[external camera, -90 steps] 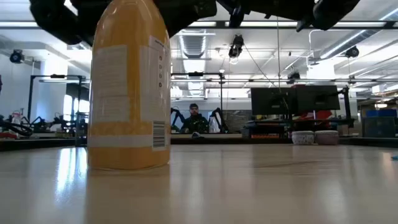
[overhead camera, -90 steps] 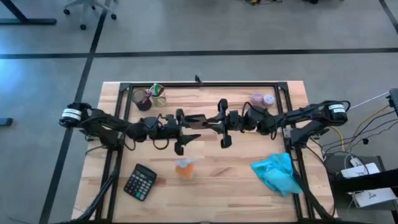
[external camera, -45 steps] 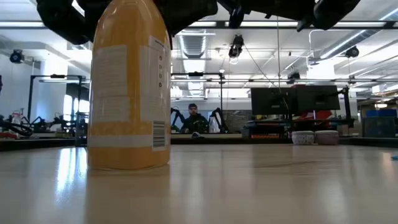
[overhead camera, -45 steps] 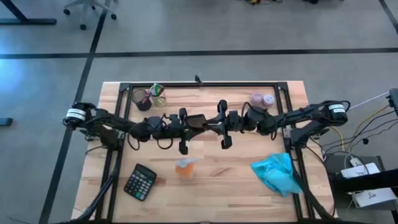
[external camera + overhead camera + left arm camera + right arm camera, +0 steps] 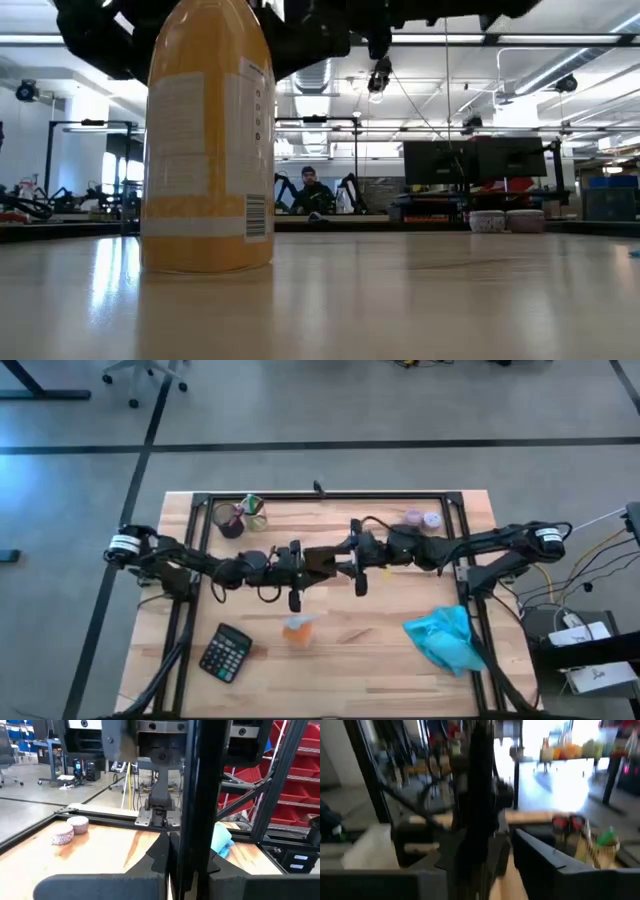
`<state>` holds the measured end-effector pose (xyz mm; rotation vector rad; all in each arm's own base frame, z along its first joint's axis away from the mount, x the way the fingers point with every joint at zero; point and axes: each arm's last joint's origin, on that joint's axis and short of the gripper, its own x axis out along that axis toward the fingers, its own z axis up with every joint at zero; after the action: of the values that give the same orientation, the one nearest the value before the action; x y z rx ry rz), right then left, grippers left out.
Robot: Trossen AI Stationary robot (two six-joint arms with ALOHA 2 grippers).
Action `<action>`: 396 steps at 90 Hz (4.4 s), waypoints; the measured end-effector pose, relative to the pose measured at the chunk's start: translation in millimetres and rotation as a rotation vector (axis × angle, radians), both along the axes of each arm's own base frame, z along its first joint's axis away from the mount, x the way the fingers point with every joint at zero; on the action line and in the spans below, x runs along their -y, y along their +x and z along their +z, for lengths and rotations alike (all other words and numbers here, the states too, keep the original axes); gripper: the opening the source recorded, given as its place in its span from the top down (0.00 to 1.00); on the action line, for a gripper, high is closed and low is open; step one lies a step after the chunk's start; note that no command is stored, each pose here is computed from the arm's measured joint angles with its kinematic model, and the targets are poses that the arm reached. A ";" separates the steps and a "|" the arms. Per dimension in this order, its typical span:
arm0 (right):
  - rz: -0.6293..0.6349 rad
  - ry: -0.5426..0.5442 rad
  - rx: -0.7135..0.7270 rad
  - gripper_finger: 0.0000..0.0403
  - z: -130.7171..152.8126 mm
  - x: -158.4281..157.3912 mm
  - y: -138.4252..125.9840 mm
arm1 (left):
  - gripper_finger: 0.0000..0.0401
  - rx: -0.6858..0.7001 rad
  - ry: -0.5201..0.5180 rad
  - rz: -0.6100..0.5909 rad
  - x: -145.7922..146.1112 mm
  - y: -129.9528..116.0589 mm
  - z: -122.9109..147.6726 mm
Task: Apply microfiber cloth
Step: Spray the cellphone with the orange spray bottle
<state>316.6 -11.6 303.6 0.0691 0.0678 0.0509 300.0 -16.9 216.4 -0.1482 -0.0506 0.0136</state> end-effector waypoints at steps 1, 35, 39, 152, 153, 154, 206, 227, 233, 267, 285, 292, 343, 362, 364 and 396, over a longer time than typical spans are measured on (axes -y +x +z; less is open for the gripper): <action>0.000 0.000 -0.003 0.60 1.0 0.0 0.2 | 0.96 -0.002 -0.001 -0.001 0.0 0.2 -0.5; 0.003 0.023 -0.002 0.54 25.8 0.8 7.8 | 0.97 -0.040 -0.031 -0.006 2.3 7.5 -18.7; 0.003 0.042 -0.006 0.55 25.5 0.8 8.1 | 0.97 -0.042 -0.029 -0.005 2.3 7.8 -19.5; -0.006 -0.118 -0.046 0.98 13.0 -5.8 4.4 | 0.51 -0.515 0.095 -0.101 20.3 -73.8 15.8; -0.010 -0.119 -0.049 0.98 12.0 -6.2 4.3 | 0.51 -0.525 0.089 -0.109 22.3 -75.7 15.2; -0.015 -0.120 -0.052 0.98 10.9 -6.6 4.2 | 0.52 -0.534 0.085 -0.117 24.7 -77.6 14.6; -0.058 -0.072 -0.203 0.98 -24.8 -59.2 -6.5 | 0.73 -0.520 0.021 -0.291 118.1 -77.5 -52.6; -0.081 -0.072 -0.211 0.98 -22.6 -87.5 -17.3 | 0.75 -0.511 -0.009 -0.314 148.1 -46.9 -74.0; -0.093 -0.074 -0.202 0.98 -20.9 -94.4 -20.3 | 0.75 -0.510 -0.008 -0.314 155.6 -36.0 -79.1; -0.040 -0.046 -0.188 0.98 -10.3 -66.6 -23.1 | 0.75 -0.557 -0.052 -0.313 185.1 -17.1 -56.9; 0.023 -0.030 -0.192 0.98 -10.8 -29.9 -17.6 | 0.75 -0.476 -0.050 -0.164 183.8 -49.0 -4.7; 0.053 -0.057 -0.183 0.98 -11.3 -24.6 -15.9 | 0.73 -0.367 0.012 -0.042 180.4 -61.5 16.1; 0.074 -0.011 -0.142 0.98 0.8 -25.8 -17.2 | 0.27 -0.332 0.181 0.089 122.4 -44.2 21.3; 0.042 -0.001 -0.157 0.98 10.0 -24.4 -15.9 | 0.16 -0.300 0.210 -0.027 130.1 -38.9 26.1; 0.035 0.003 -0.157 0.98 11.2 -24.1 -15.8 | 0.15 -0.290 0.203 -0.046 130.6 -39.0 28.1; -0.007 0.090 -0.168 0.98 11.6 -23.3 -15.2 | 0.02 -0.214 0.167 -0.089 120.7 -30.9 36.9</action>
<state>301.3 11.7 315.2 0.1638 0.2333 0.0412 269.1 -137.6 253.3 0.0185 0.1685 -0.0636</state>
